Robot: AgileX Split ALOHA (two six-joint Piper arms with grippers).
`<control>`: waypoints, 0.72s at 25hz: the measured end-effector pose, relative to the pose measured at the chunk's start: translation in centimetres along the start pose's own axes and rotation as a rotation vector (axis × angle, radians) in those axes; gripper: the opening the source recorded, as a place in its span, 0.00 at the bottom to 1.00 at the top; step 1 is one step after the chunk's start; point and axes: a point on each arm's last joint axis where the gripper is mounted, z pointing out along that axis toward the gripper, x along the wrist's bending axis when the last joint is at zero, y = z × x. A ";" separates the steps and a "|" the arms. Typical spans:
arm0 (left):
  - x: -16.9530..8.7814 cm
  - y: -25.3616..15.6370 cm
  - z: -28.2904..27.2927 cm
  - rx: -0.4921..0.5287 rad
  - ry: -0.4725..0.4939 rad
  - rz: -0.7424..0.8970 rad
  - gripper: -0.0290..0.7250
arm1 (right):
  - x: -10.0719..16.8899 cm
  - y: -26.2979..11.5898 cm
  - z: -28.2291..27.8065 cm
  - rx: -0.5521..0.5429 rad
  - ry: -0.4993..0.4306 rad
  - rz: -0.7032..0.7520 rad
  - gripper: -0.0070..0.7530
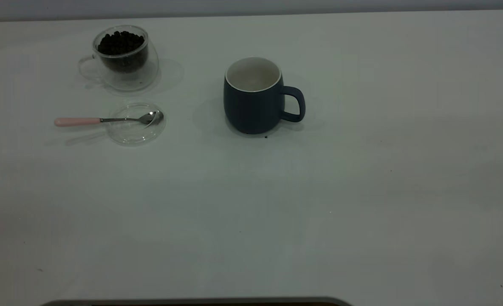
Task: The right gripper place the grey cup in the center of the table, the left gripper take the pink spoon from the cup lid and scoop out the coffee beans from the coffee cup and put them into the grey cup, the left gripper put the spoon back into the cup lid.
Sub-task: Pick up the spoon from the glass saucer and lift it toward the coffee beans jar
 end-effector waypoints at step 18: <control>0.0 0.0 0.0 0.001 0.000 0.000 0.82 | 0.3 -2.8 0.4 -0.094 -0.135 0.127 0.79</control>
